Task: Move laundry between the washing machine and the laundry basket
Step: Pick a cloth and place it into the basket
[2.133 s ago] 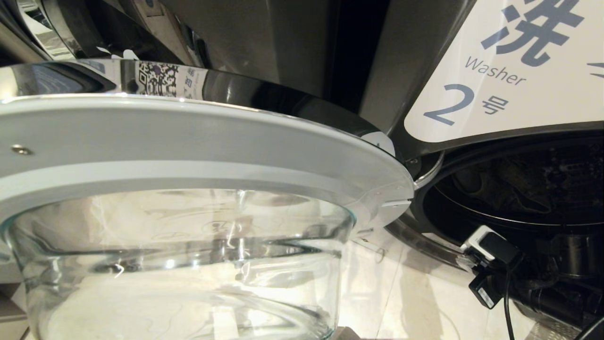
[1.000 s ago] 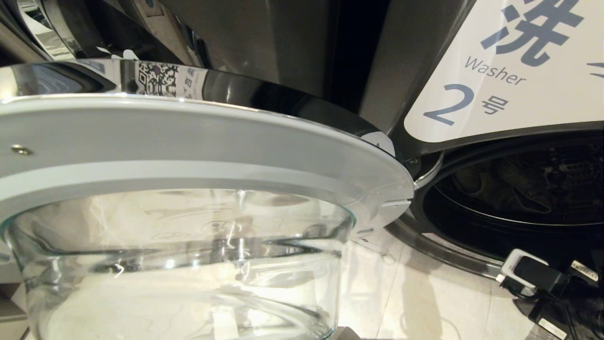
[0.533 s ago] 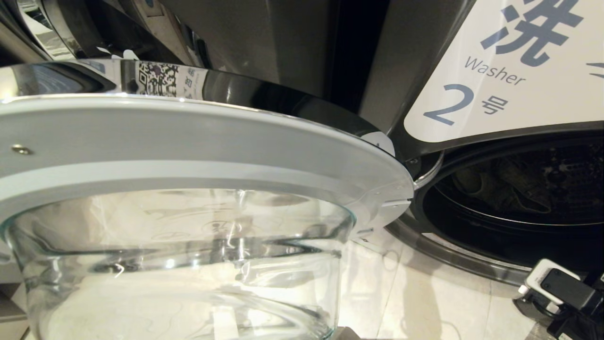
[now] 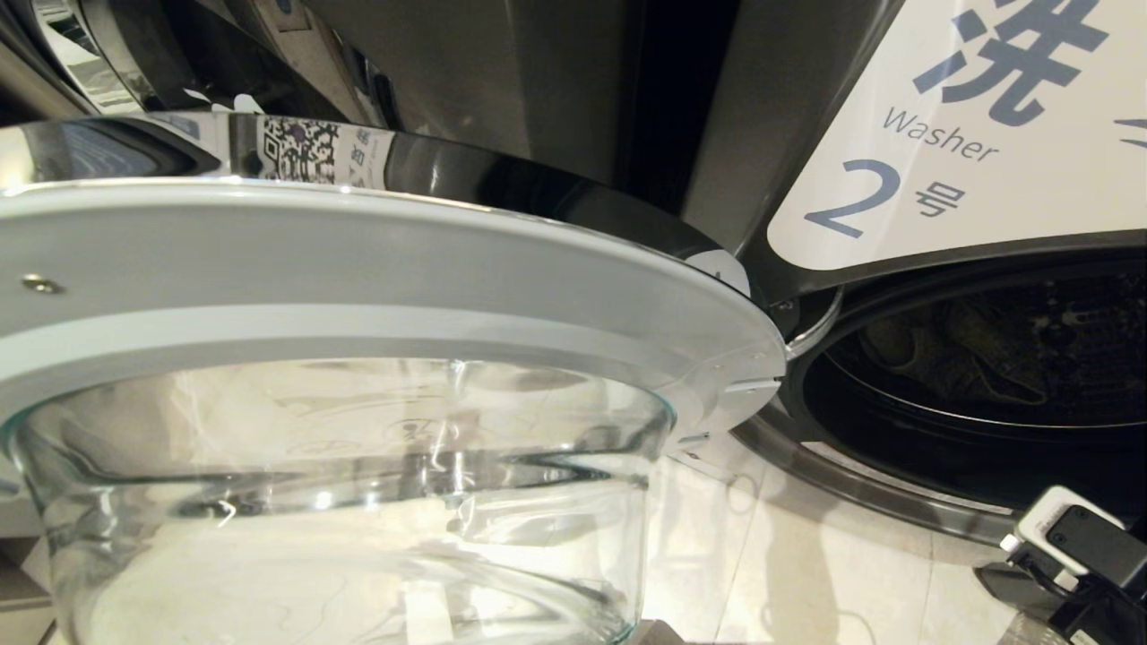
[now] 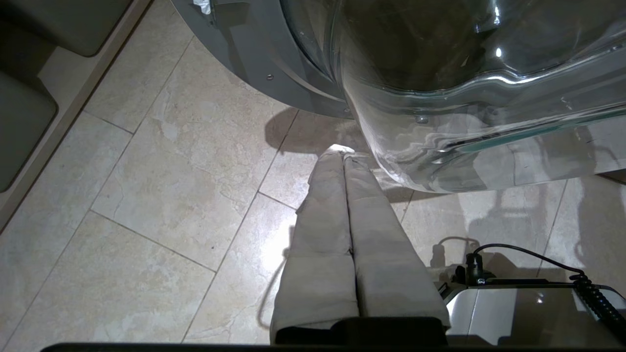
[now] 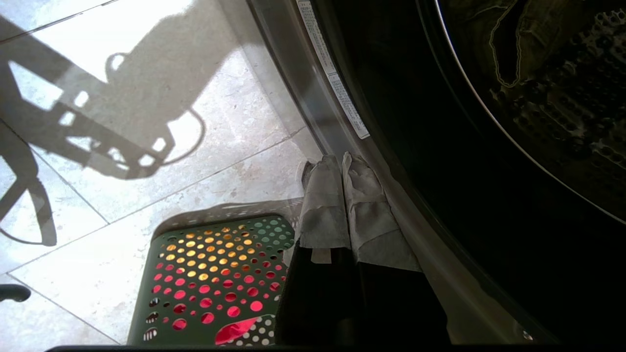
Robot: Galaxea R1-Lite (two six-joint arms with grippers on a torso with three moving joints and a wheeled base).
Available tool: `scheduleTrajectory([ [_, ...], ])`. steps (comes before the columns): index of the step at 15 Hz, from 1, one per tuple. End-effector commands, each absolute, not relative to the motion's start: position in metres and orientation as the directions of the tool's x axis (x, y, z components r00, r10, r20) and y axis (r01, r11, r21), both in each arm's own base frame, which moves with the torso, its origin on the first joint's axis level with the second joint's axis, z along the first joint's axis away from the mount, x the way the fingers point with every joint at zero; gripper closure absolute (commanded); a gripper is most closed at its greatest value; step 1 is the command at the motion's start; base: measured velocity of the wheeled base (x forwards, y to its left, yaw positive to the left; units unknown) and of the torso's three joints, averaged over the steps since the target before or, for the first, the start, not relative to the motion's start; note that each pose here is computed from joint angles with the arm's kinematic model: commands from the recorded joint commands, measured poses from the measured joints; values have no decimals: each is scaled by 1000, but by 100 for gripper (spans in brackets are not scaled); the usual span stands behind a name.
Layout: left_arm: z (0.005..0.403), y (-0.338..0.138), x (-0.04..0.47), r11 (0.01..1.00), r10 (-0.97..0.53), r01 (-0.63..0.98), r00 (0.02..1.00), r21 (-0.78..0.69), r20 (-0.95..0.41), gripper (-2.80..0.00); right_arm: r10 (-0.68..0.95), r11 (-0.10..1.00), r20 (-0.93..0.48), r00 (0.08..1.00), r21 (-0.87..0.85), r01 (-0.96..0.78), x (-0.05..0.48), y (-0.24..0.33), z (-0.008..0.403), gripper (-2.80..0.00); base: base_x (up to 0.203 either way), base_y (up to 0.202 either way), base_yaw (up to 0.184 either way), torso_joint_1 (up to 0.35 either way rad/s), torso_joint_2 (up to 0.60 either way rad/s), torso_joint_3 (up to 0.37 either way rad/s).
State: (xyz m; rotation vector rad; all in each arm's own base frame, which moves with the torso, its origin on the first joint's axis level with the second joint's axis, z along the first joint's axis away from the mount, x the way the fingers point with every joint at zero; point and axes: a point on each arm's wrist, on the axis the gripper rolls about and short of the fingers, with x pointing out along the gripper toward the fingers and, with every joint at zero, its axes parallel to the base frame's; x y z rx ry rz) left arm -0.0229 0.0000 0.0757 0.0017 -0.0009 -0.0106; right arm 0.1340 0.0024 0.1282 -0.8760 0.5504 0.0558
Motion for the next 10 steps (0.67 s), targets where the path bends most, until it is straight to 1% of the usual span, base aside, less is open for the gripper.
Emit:
scheduleTrajectory([
  [1,76,0,-23,1000,-11,11,1000,2,2,0,-176,643,-461,870,-722,-253,131,2,131,0,0,0,0,0,0,0],
  [8,76,0,-23,1000,-11,11,1000,2,0,0,-226,654,-484,845,-718,-237,139,-5,128,0,0,0,0,0,0,0],
  [9,75,0,-23,1000,-11,11,1000,2,0,0,-230,656,-490,841,-716,-238,140,-6,128,0,-50,0,-2,5,2,2],
  [10,76,0,-23,1000,-11,11,1000,2,2,0,-232,657,-493,838,-715,-239,140,-7,127,0,-151,0,3,3,11,2],
])
